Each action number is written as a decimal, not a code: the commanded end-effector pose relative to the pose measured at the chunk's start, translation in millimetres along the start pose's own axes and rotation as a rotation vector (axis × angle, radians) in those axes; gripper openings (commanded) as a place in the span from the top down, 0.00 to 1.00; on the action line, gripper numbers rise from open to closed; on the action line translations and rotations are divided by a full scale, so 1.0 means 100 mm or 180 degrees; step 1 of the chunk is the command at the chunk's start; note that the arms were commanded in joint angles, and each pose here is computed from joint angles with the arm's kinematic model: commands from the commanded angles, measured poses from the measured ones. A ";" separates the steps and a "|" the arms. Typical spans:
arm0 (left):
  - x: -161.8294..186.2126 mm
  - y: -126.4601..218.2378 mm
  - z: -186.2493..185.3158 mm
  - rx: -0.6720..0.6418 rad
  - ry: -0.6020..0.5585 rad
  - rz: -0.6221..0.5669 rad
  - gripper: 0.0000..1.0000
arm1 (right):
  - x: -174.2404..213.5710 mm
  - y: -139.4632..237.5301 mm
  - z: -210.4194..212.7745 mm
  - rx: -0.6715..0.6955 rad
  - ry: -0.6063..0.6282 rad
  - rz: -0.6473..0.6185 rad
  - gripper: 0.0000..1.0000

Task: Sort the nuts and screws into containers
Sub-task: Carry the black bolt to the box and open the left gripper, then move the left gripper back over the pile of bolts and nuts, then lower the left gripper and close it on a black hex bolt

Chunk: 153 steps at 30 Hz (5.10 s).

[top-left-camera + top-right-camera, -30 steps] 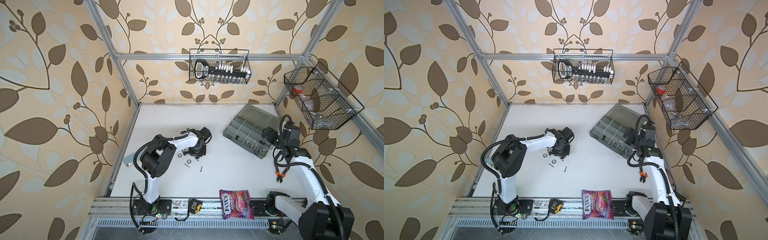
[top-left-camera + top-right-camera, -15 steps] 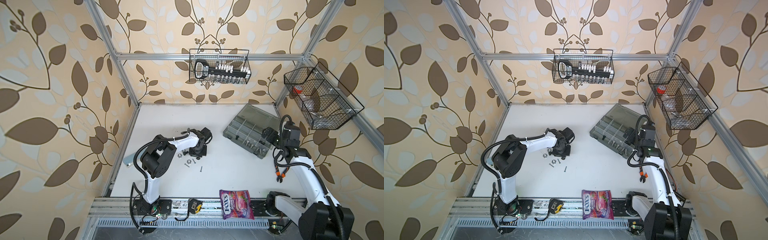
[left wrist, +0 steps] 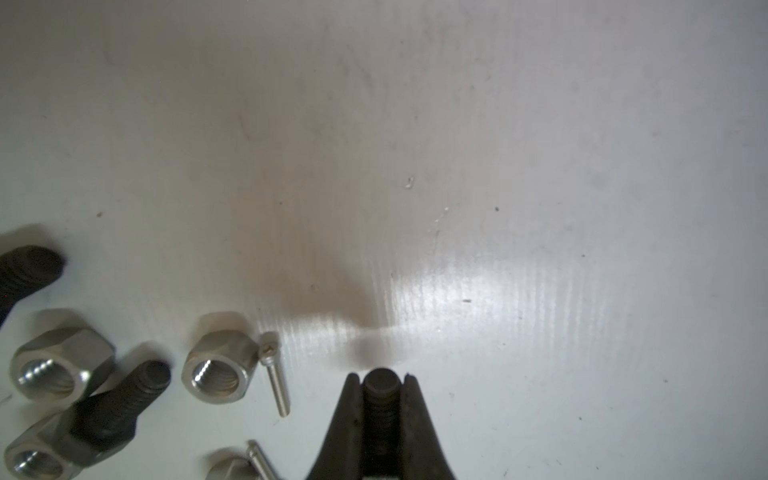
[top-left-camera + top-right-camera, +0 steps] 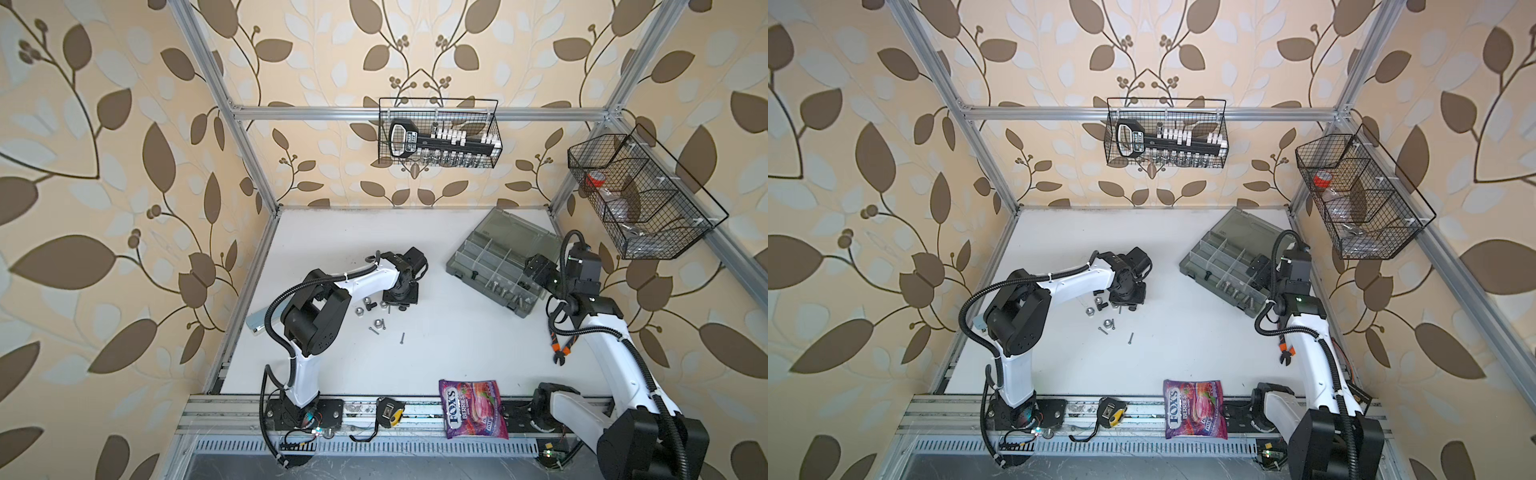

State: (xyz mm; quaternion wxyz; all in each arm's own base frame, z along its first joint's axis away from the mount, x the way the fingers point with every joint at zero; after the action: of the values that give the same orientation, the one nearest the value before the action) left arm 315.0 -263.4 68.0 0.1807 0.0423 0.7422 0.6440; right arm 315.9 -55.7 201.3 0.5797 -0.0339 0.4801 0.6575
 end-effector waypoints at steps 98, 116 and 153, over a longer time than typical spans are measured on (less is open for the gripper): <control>0.29 0.48 0.97 -0.0441 0.0189 -0.0243 0.47 | 0.00 0.04 0.02 -0.0055 0.0015 0.0004 0.00; 0.35 0.22 0.86 -0.0290 -0.0036 -0.0001 0.53 | 0.00 0.02 0.00 -0.0021 -0.0085 -0.0015 0.00; 0.51 0.18 0.63 -0.0073 -0.0156 0.0203 0.55 | 0.01 0.03 -0.03 0.0013 -0.0081 -0.0027 0.00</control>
State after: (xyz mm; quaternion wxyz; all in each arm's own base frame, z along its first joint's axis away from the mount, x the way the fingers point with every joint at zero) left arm 282.0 -189.6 51.0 0.1636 0.0834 0.7397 0.6474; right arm 314.4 -54.4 206.0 0.5861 -0.0338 0.4695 0.6595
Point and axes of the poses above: each gripper's point midway between its finger pads, its own y axis back along the fingers, its own z axis along the line the jaws close on, x = y × z, the point moved 2 cm from there along y, back along the fingers, and after that the axes turned 14 degrees about -y, right-handed, at the moved point
